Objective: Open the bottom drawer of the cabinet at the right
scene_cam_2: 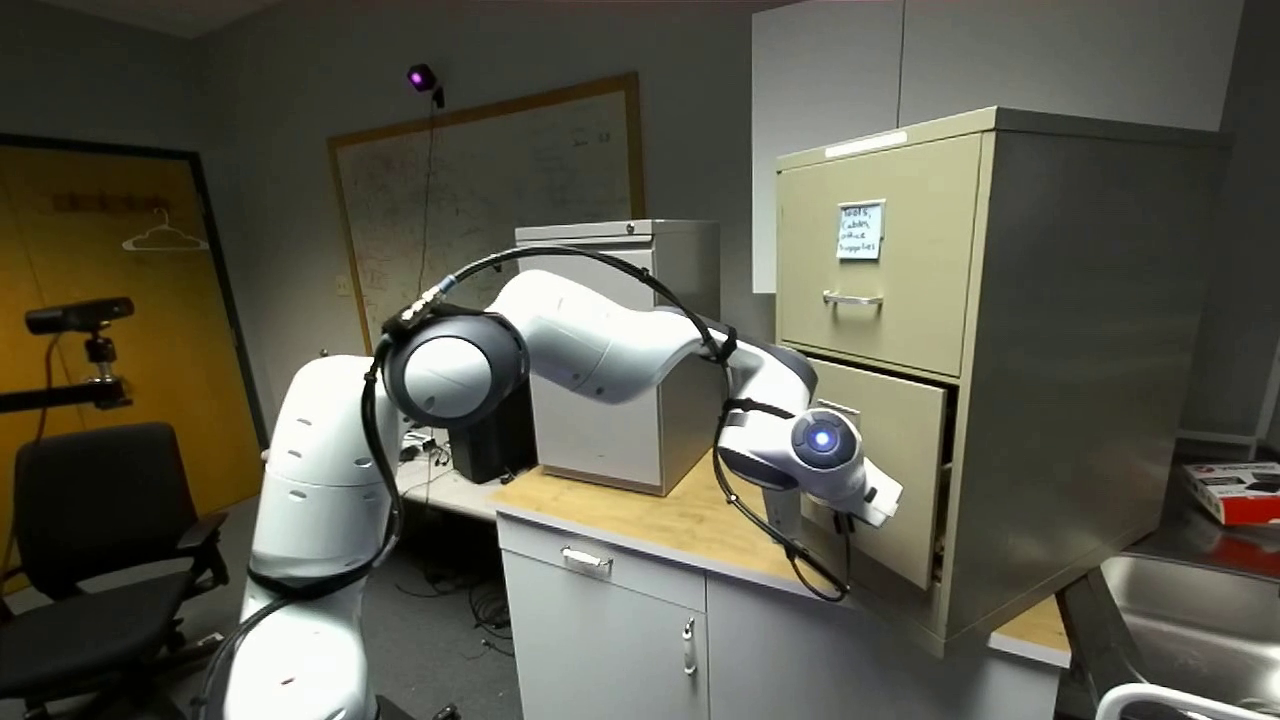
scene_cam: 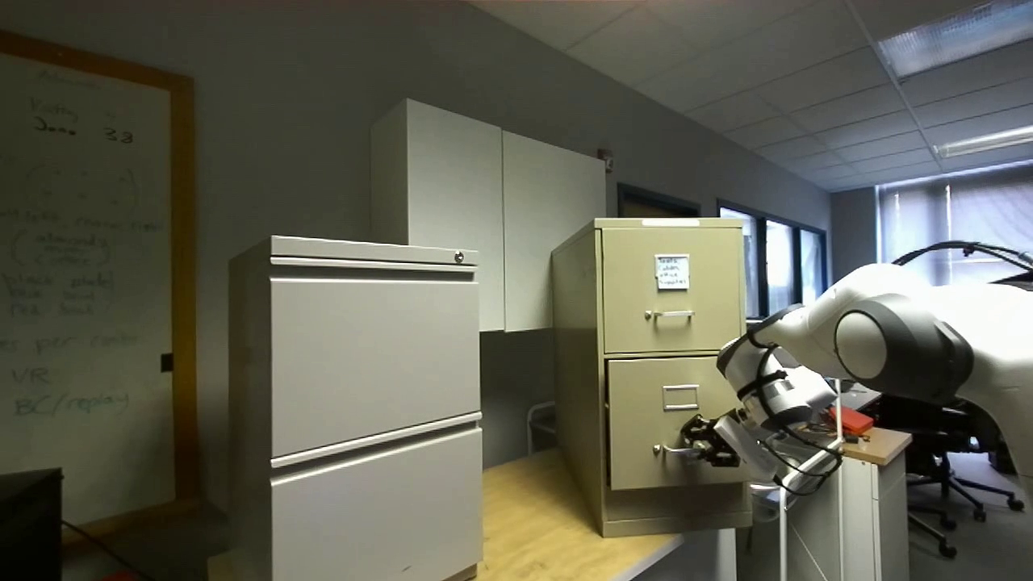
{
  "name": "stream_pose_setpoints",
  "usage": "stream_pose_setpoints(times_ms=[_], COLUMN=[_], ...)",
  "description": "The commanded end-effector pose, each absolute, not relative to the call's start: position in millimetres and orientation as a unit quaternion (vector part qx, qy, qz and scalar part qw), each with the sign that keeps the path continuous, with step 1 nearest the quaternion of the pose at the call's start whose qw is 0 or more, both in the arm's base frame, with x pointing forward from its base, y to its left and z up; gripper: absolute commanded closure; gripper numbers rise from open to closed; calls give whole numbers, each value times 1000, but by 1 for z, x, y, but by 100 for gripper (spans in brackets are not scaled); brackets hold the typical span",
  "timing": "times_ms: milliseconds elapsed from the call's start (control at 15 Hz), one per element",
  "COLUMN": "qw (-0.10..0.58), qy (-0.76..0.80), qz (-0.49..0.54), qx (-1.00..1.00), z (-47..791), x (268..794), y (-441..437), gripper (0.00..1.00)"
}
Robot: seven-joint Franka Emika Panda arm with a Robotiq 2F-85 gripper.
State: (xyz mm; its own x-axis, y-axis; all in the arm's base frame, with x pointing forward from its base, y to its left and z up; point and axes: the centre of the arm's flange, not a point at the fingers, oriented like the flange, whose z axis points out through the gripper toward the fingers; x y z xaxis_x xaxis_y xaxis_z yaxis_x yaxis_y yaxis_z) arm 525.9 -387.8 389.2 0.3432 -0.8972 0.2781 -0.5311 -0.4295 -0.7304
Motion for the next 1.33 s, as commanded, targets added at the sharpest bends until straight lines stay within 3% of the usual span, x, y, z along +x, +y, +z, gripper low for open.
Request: stream_pose_setpoints(times_ms=[0,800,1267], qw=[289,285,297], qy=[408,410,398], qz=[-314,-337,-361], qx=[-807,-798,-789], z=[380,356,345], x=[535,538,473], y=[-312,-277,-300], gripper=[95,95,95])
